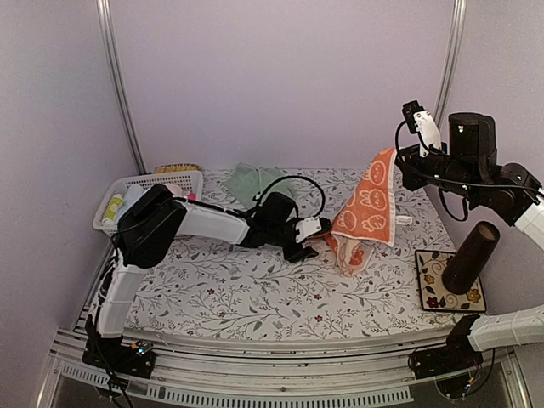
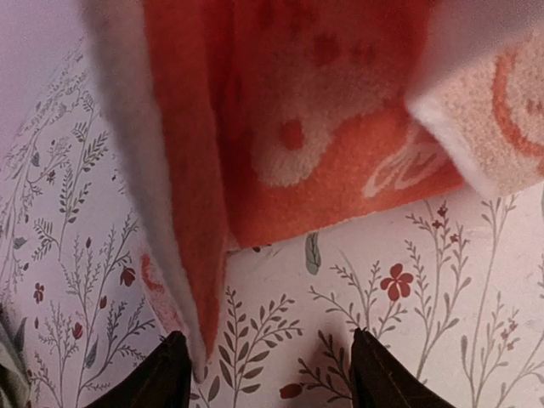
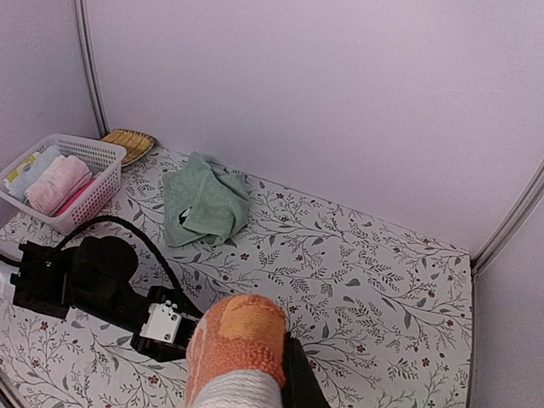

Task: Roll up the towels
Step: Flatten out the towel at the center of the board.

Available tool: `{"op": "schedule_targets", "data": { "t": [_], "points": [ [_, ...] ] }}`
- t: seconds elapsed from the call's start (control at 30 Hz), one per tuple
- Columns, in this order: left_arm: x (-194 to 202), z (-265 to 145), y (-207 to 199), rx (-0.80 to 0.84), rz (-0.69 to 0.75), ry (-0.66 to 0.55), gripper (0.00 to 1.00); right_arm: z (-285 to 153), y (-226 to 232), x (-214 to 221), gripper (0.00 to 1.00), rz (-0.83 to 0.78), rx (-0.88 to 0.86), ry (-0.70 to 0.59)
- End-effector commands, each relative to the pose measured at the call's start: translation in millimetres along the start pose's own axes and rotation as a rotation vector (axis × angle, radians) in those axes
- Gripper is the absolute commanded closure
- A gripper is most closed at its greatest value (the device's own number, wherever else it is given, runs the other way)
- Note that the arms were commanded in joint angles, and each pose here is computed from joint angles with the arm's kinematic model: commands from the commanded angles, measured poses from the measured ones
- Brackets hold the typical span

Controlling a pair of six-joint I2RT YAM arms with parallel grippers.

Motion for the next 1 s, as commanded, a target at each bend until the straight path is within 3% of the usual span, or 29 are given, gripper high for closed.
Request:
{"op": "schedule_targets", "data": {
  "t": [0.0,0.13,0.27,0.5,0.7,0.97],
  "points": [
    [5.9,14.6,1.2,0.024,0.035,0.072,0.40,-7.0,-1.9,-1.5,0.98,0.010,0.008,-0.017],
    [6.8,22.3,-0.3,0.049,0.045,0.078,0.62,-7.4,-2.3,-3.5,0.98,0.009,0.011,-0.022],
    [7.0,23.3,0.9,0.046,0.053,0.085,1.00,-6.3,-1.4,-3.2,0.98,0.006,0.007,-0.019],
    [-5.6,-10.7,29.7,-0.075,-0.018,0.062,1.00,-8.7,-4.4,-5.6,0.98,-0.013,0.025,-0.020],
    [-35.4,-85.4,62.6,-0.278,-0.114,0.011,1.00,1.6,-0.3,1.7,0.98,-0.055,0.015,0.012],
    [-51.8,-173.1,58.1,-0.430,-0.220,0.039,1.00,13.2,12.8,16.2,0.98,-0.124,-0.058,0.054]
  ]
}}
Point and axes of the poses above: each gripper's point midway between its finger pads, its own z axis out along the fingers, its own y axis along the line the jaws close on, x = y × z, the point moved 3 cm from there along -z, back along the fingers, and after that the axes turned 4 degrees about z, right-handed, at the moved point
